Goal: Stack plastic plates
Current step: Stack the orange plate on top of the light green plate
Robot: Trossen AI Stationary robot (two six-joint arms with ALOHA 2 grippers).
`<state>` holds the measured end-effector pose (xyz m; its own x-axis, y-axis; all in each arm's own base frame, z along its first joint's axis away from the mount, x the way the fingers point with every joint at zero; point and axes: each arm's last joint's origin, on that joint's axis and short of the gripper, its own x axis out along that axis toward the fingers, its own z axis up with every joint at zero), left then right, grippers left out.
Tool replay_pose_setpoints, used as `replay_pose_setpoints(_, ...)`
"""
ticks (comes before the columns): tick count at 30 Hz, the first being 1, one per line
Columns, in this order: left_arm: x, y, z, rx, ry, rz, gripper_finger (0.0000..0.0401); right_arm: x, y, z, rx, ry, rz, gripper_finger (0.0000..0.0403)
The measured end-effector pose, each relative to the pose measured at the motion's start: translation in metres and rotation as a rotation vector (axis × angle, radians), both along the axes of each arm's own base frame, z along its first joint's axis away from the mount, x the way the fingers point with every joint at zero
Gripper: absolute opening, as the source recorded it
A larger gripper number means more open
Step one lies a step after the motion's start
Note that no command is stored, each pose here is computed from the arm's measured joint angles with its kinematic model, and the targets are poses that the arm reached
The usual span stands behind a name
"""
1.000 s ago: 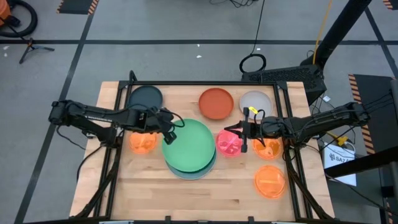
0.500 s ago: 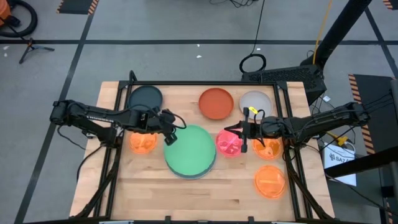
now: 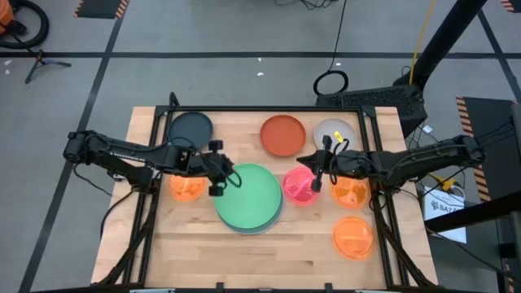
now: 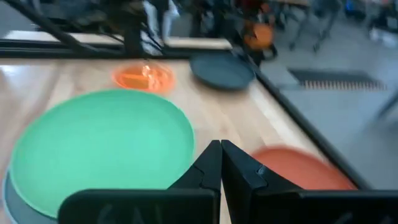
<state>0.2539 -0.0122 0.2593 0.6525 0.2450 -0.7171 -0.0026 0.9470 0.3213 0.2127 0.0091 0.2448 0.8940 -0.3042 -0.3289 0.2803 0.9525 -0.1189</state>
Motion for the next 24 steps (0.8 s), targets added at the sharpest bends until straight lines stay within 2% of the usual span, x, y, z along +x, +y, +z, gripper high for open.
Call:
replay_pose_setpoints(4, 0.002, -0.001, 0.001, -0.021, 0.016, -0.197, 0.0124, -0.002, -0.009, -0.009, 0.121, 0.045, -0.096, 0.0002)
replay_pose_setpoints(8, 0.002, 0.009, 0.0, -0.053, 0.014, -0.271, 0.0124, 0.004, -0.02, -0.018, 0.161, 0.071, -0.183, 0.0002)
replay_pose_setpoints(13, -0.001, 0.038, -0.012, -0.096, 0.015, -0.226, 0.0124, 0.014, -0.039, -0.027, 0.142, 0.095, -0.253, 0.0002)
replay_pose_setpoints(17, -0.008, 0.057, -0.019, -0.166, -0.038, -0.16, 0.0124, 0.026, -0.053, -0.024, 0.137, 0.125, -0.255, 0.0002)
replay_pose_setpoints(24, -0.034, 0.068, -0.016, -0.191, -0.166, -0.071, 0.0124, 0.049, -0.072, -0.013, 0.12, 0.135, -0.25, 0.0002)
